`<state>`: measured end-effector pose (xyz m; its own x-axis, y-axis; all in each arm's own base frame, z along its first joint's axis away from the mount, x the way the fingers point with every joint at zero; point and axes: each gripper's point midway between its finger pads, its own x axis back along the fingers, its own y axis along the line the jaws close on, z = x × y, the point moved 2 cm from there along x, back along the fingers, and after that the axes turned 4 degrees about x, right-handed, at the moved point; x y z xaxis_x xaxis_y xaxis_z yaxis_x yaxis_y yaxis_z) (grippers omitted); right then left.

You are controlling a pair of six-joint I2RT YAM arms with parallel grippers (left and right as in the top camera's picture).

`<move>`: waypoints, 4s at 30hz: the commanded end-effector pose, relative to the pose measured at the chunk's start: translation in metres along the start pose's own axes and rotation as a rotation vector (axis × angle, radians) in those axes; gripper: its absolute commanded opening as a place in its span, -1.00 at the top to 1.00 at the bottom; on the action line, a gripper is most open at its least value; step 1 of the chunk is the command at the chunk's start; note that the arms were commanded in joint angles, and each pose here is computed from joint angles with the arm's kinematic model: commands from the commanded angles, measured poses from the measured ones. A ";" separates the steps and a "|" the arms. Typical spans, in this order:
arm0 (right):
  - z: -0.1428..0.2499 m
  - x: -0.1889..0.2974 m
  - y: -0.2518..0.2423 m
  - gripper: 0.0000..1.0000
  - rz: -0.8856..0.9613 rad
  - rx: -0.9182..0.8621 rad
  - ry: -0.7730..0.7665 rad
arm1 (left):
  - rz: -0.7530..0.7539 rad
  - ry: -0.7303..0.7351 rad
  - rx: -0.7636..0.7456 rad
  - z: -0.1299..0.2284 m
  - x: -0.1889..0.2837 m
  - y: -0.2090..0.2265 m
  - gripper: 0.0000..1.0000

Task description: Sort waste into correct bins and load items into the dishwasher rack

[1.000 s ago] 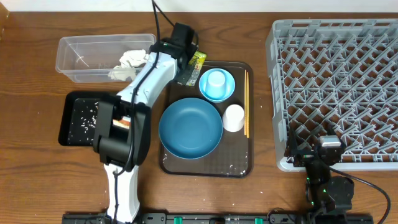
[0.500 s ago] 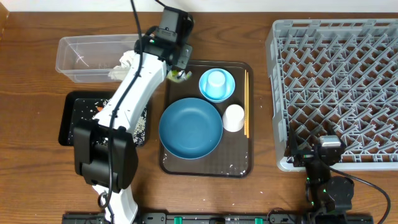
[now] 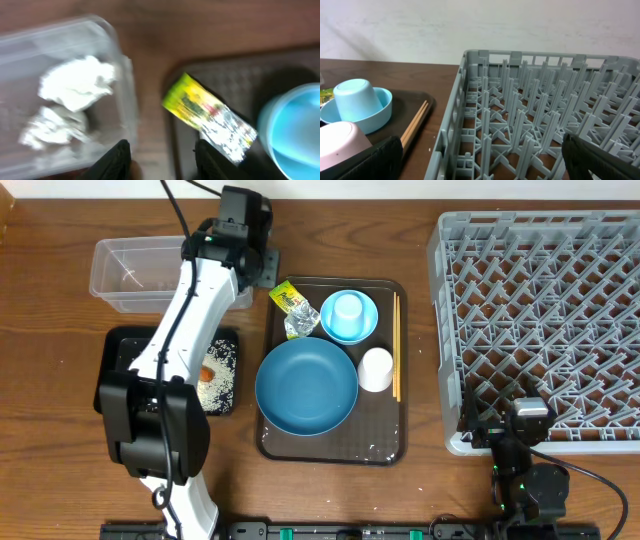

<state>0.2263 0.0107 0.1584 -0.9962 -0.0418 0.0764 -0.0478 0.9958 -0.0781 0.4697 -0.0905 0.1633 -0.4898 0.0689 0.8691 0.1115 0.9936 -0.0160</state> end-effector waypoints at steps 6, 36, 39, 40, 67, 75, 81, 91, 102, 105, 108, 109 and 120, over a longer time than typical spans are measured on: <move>0.002 0.000 -0.003 -0.99 0.013 -0.015 0.006 | 0.090 0.202 0.109 0.043 -0.015 -0.037 0.08; 0.002 0.000 -0.003 -0.98 0.013 -0.015 0.006 | 0.013 0.426 0.459 0.097 -0.086 -0.053 0.56; 0.002 0.000 -0.003 -0.99 0.013 -0.015 0.006 | 0.014 0.422 0.460 0.096 -0.087 -0.053 0.88; 0.002 0.000 -0.003 -0.99 0.013 -0.015 0.006 | 0.015 0.419 0.461 0.095 -0.087 -0.053 0.88; 0.002 0.000 -0.003 -0.98 0.013 -0.015 0.006 | -0.086 -0.123 0.548 -0.023 0.026 0.022 0.88; 0.002 0.000 -0.003 -0.99 0.013 -0.015 0.006 | -0.196 -0.167 0.918 -0.018 0.023 0.100 0.88; 0.002 0.000 -0.003 -0.98 0.013 -0.015 0.006 | -0.236 -0.150 1.191 -0.001 0.005 0.126 0.88; 0.002 0.000 -0.003 -0.99 0.013 -0.015 0.006 | -0.265 -0.112 1.291 0.010 -0.028 0.129 0.79; 0.002 0.000 -0.003 -0.99 0.013 -0.015 0.006 | -0.268 -0.106 1.291 0.011 -0.033 0.129 -0.47; 0.002 0.000 -0.003 -0.99 0.014 -0.015 0.006 | -0.268 -0.103 1.290 0.012 -0.033 0.129 -0.53; 0.002 0.000 -0.003 -0.99 0.013 -0.015 0.006 | -0.275 -0.092 1.289 0.015 -0.033 0.128 -0.53; 0.002 0.000 -0.003 -0.98 0.013 -0.015 0.006 | -0.281 -0.082 1.288 0.017 -0.032 0.128 -0.53; 0.002 0.000 -0.003 -0.99 0.013 -0.015 0.006 | -0.330 0.030 1.281 0.042 -0.030 0.123 -0.53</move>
<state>0.2263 0.0107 0.1584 -0.9962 -0.0418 0.0764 -0.0477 0.9958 -0.0777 0.4653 0.0326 0.1190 -0.3326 -0.1711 0.9274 -0.9011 0.3479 -0.2590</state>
